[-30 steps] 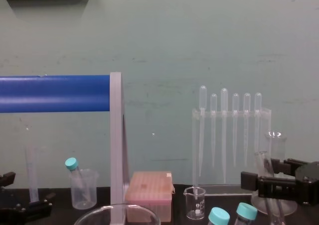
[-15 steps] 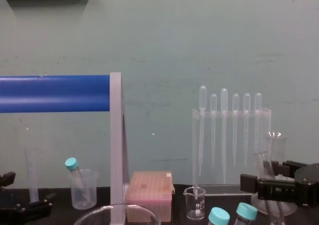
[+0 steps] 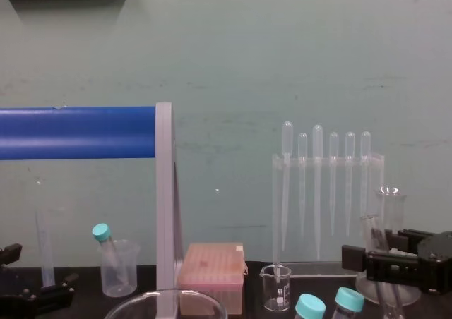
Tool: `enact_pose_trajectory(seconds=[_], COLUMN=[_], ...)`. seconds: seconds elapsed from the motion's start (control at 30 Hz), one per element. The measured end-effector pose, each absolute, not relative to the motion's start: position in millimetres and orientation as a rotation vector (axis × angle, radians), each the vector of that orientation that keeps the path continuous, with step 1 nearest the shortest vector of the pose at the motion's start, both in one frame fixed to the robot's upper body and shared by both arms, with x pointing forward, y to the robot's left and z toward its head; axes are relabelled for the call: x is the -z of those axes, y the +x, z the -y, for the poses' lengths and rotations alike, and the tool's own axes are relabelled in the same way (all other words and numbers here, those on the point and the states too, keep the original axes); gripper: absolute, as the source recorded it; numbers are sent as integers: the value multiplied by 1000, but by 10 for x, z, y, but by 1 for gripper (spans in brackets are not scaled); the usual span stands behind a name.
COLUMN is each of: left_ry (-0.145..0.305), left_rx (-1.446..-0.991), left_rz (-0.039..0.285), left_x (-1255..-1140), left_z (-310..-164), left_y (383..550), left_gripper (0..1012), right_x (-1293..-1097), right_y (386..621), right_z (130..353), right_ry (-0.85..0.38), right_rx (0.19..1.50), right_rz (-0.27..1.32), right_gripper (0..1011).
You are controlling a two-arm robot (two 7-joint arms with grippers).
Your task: Hold the test tube with one hand and immerse one end into the beaker, then return it to the test tube rack.
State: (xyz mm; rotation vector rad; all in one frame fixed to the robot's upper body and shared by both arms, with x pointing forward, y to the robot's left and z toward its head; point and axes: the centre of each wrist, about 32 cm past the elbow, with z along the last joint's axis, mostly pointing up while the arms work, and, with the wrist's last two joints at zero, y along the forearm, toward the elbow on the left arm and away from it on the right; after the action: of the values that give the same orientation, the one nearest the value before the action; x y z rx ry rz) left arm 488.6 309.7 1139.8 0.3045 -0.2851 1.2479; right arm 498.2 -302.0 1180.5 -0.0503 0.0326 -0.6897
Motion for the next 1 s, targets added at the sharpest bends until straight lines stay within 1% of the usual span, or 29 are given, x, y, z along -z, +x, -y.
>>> enact_pose_trajectory(seconds=[0.07, 0.1, 0.23, 0.27, 0.43, 0.5, 0.53, 0.73, 1.0], left_ry=[304, 305, 304, 305, 305, 304, 304, 304, 304], left_rx=[-1248, -1248, -1248, -1248, -1248, -1248, -1248, -1248, -1248], left_rz=[285, 285, 285, 285, 285, 285, 285, 285, 285], left_x=[-11398, -11398, -11398, -11398, -11398, -11398, -11398, -11398, -11398], left_z=[-3096, -3097, -3097, -3097, -3097, -3097, -3097, -3096, -3097], left_y=[4886, 4886, 4886, 4886, 4886, 4886, 4886, 4886, 4886], left_gripper=[1000, 1000, 1000, 1000, 1000, 1000, 1000, 1000, 1000], right_x=[-11805, -11805, -11806, -11806, -11807, -11807, -11807, -11807, -11807], right_y=[4982, 4981, 4981, 4981, 4981, 4981, 4981, 4981, 4981], right_z=[3020, 3019, 3019, 3019, 3018, 3018, 3018, 3018, 3018], right_ry=[-50, -50, -50, -50, -50, -50, -49, -49, -49], right_rx=[690, 690, 689, 689, 689, 689, 689, 689, 689], right_rz=[-33, -33, -32, -32, -32, -32, -32, -32, -32], right_gripper=[821, 812, 695, 681, 488, 448, 390, 230, 226])
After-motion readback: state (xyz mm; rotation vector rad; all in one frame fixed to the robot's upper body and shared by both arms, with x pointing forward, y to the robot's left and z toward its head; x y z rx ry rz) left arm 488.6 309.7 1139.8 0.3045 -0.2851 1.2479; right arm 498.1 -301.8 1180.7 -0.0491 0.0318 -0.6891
